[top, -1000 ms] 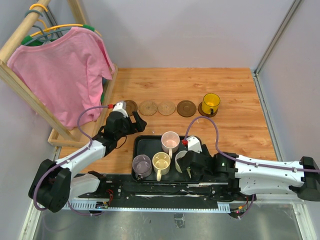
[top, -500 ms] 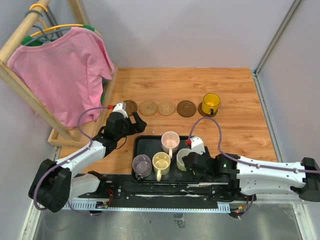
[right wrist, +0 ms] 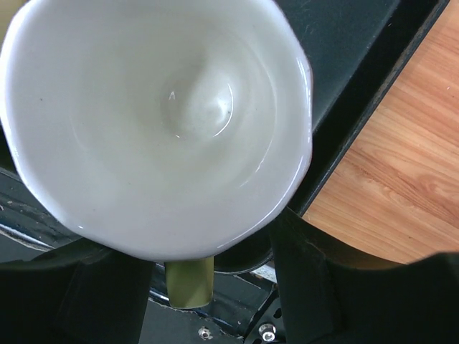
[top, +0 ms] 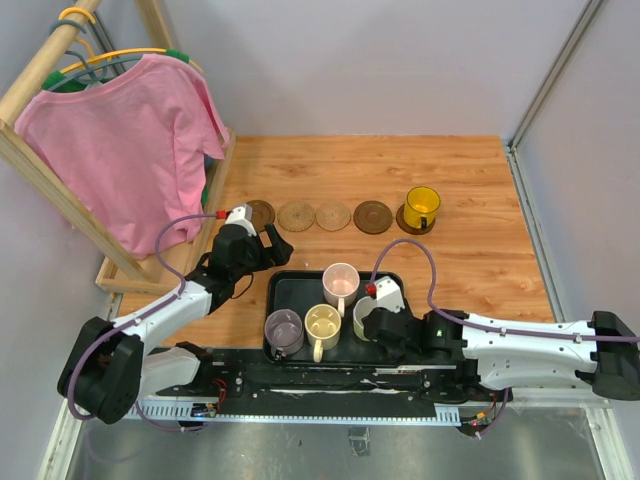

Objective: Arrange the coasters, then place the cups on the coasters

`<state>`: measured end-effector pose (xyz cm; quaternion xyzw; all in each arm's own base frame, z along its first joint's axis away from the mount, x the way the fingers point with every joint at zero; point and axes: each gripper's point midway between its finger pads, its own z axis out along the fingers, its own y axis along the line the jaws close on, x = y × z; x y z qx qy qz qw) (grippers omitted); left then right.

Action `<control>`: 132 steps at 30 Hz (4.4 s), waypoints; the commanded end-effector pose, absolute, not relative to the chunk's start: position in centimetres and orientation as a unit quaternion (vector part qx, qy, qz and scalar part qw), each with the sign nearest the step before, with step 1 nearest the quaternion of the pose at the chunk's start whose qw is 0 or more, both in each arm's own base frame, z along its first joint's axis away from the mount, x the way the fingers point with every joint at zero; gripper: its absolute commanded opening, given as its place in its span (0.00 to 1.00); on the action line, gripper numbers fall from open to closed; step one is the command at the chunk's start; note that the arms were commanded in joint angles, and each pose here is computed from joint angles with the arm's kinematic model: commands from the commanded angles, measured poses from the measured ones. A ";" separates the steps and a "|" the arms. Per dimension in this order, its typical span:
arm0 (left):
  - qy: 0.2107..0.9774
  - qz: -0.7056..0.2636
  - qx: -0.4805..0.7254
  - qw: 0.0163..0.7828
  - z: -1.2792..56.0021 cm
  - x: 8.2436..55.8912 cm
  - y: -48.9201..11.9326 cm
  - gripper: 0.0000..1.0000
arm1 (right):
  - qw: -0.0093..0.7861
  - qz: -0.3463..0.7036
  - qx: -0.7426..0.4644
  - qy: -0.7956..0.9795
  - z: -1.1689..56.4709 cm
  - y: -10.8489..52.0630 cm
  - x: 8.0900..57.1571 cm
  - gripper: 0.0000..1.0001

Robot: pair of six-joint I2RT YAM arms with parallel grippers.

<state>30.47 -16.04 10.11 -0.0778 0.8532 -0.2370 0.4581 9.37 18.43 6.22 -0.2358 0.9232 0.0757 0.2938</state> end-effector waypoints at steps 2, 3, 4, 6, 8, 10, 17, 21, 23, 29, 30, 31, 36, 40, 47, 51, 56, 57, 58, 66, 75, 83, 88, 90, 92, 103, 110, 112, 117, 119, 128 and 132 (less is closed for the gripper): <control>0.852 -0.240 -0.078 0.459 10.0 30.6 -16.4 0.97 | 0.302 0.070 -0.249 0.917 6.3 18.5 9.4 0.59; 0.853 -0.240 -0.078 0.458 9.9 30.6 -16.4 0.97 | 0.302 0.070 -0.250 0.917 6.3 18.5 9.4 0.58; 0.853 -0.240 -0.078 0.457 9.9 30.6 -16.4 0.97 | 0.302 0.069 -0.250 0.917 6.2 18.5 9.4 0.57; 0.853 -0.241 -0.077 0.457 9.9 30.6 -16.5 0.97 | 0.300 0.066 -0.250 0.918 6.1 18.4 9.4 0.56; 0.853 -0.240 -0.077 0.458 9.9 30.7 -16.5 0.97 | 0.300 0.066 -0.251 0.918 6.1 18.5 9.4 0.54; 0.853 -0.239 -0.078 0.457 9.9 30.7 -16.4 0.97 | 0.298 0.064 -0.253 0.918 6.0 18.4 9.3 0.52; 0.854 -0.239 -0.077 0.456 9.8 30.7 -16.5 0.97 | 0.293 0.063 -0.258 0.919 5.7 18.5 9.2 0.45; 0.855 -0.237 -0.078 0.455 9.6 30.6 -16.3 0.97 | 0.287 0.064 -0.259 0.920 5.5 18.6 9.0 0.40; 0.855 -0.237 -0.079 0.455 9.6 30.5 -16.3 0.97 | 0.285 0.062 -0.261 0.920 5.4 18.5 9.0 0.36; 0.855 -0.238 -0.080 0.454 9.5 30.5 -16.4 0.97 | 0.280 0.060 -0.269 0.919 5.2 18.5 8.8 0.01; 0.855 -0.239 -0.080 0.454 9.5 30.5 -16.4 0.97 | 0.279 0.060 -0.271 0.919 5.2 18.5 8.8 0.01; 0.855 -0.238 -0.080 0.454 9.5 30.5 -16.4 0.97 | 0.279 0.059 -0.272 0.919 5.2 18.5 8.8 0.01; 0.855 -0.238 -0.081 0.453 9.5 30.5 -16.4 0.97 | 0.283 0.054 -0.273 0.918 5.3 18.3 8.8 0.01; 0.855 -0.239 -0.080 0.454 9.5 30.5 -16.4 0.97 | 0.304 0.053 -0.264 0.914 6.1 18.2 9.3 0.01; 0.850 -0.239 -0.076 0.463 10.1 30.6 -16.3 0.97 | 0.351 0.049 -0.227 0.907 8.4 17.8 10.8 0.01; 0.850 -0.238 -0.072 0.465 10.3 30.6 -16.3 0.98 | 0.384 0.032 -0.201 0.901 10.1 17.2 12.0 0.01; 0.848 -0.239 -0.070 0.468 10.5 30.7 -16.4 0.97 | 0.446 0.013 -0.171 0.879 13.0 16.9 14.2 0.01; 0.847 -0.241 -0.068 0.469 10.6 30.8 -16.5 0.97 | 0.456 0.009 -0.169 0.874 13.6 17.0 14.6 0.01; 0.846 -0.242 -0.067 0.471 10.7 30.8 -16.5 0.97 | 0.462 0.005 -0.164 0.872 14.2 17.0 15.1 0.01; 0.840 -0.229 -0.059 0.488 11.4 31.4 -16.2 0.96 | 0.478 0.008 -0.142 0.867 16.7 17.9 20.0 0.01; 0.839 -0.200 -0.058 0.503 11.8 32.9 -15.6 0.96 | 0.475 0.019 -0.100 0.874 17.2 18.3 27.1 0.01; 0.839 -0.173 -0.057 0.513 12.5 34.5 -15.3 0.96 | 0.464 0.007 -0.076 0.883 16.5 19.5 33.5 0.01; 0.841 -0.177 -0.054 0.509 12.5 34.8 -15.8 0.97 | 0.445 0.012 -0.059 0.894 15.4 19.7 36.6 0.01; 0.842 -0.176 -0.054 0.508 12.4 34.8 -15.8 0.97 | 0.437 0.014 -0.052 0.898 14.9 19.6 37.6 0.01; 0.843 -0.177 -0.054 0.506 12.4 34.7 -15.8 0.97 | 0.430 0.014 -0.044 0.902 14.3 19.5 38.5 0.01; 0.849 -0.170 -0.053 0.497 11.6 34.3 -15.5 0.97 | 0.405 0.007 -0.032 0.914 12.0 19.9 41.5 0.01; 0.850 -0.171 -0.052 0.496 11.5 34.3 -15.6 0.97 | 0.394 0.006 -0.023 0.919 11.0 19.5 41.7 0.01; 0.850 -0.171 -0.052 0.496 11.4 34.3 -15.6 0.97 | 0.391 0.004 -0.022 0.920 10.7 19.3 41.7 0.01; 0.850 -0.171 -0.053 0.495 11.3 34.3 -15.6 0.97 | 0.386 0.007 -0.016 0.922 10.2 19.2 41.9 0.01; 0.851 -0.172 -0.052 0.493 11.1 34.3 -15.7 0.97 | 0.383 0.006 -0.014 0.924 9.9 19.1 41.9 0.01; 0.852 -0.172 -0.052 0.491 10.8 34.3 -15.7 0.97 | 0.377 0.012 -0.014 0.926 9.4 19.3 42.1 0.01; 0.852 -0.172 -0.053 0.491 10.8 34.3 -15.7 0.97 | 0.373 0.017 -0.014 0.927 9.2 19.5 41.9 0.01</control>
